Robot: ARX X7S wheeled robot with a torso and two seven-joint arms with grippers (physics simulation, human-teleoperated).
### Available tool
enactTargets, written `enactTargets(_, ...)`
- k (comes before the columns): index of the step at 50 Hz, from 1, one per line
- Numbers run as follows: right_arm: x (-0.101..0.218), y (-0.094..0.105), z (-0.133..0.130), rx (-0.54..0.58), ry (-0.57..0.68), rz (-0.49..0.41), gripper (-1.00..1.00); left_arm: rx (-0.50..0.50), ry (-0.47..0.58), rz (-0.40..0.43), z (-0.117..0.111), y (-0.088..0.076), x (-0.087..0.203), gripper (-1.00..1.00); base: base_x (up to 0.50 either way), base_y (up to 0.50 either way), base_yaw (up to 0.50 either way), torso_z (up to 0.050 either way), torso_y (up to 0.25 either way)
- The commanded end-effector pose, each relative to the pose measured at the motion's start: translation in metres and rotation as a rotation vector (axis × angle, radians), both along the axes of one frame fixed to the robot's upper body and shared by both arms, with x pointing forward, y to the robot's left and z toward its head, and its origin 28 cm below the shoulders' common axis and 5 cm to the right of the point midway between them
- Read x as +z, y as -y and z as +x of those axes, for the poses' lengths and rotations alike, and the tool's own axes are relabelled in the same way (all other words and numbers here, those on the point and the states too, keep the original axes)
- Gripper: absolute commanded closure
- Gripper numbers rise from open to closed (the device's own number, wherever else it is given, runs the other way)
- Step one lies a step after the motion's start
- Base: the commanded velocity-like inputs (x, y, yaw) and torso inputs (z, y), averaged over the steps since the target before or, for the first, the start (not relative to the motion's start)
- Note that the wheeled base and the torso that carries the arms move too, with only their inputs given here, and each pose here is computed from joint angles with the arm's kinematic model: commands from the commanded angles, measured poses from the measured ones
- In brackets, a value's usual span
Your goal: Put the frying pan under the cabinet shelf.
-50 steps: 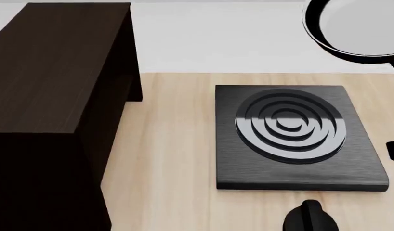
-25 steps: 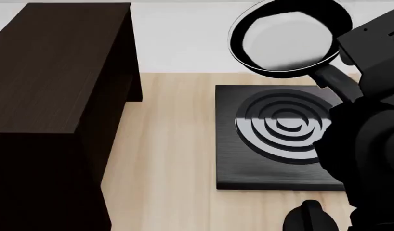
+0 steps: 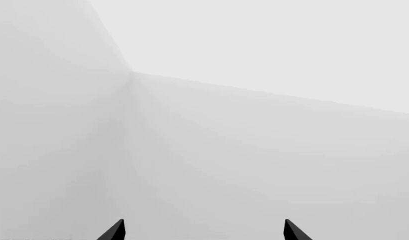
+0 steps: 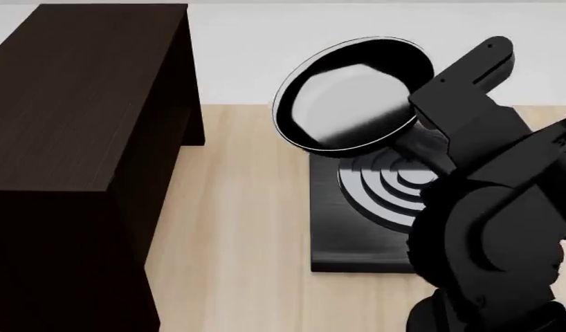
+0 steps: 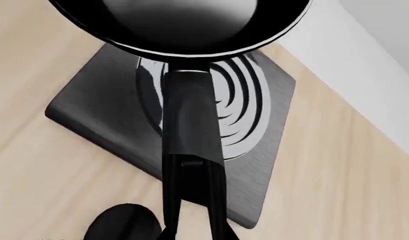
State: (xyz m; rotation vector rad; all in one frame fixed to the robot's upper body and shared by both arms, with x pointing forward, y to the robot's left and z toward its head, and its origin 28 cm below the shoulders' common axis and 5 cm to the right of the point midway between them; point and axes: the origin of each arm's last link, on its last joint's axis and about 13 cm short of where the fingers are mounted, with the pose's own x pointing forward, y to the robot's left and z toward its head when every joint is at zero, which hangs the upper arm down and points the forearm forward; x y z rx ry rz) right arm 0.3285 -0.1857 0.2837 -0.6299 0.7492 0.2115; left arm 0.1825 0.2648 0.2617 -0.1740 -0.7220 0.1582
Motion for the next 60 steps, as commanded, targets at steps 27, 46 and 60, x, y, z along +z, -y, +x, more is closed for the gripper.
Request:
enactTargets(27,-0.023,-0.038,0.002,0.177,-0.041,-0.067,1.00,0.014,0.001,-0.014,-0.003,-0.004,-0.002,-1.00,0.00,0.00,0.00,0.001,0.002)
enactTargets(46,-0.057,-0.052,0.012,0.229,-0.074,0.008,1.00,0.024,0.000,-0.004,-0.005,-0.006,-0.001,-1.00,0.00,0.00,0.00,0.001,0.002)
enactTargets(60,-0.078,-0.056,0.017,0.239,-0.114,0.011,1.00,0.022,-0.002,0.000,-0.004,-0.006,0.000,-1.00,0.00,0.00,0.00,0.000,0.002)
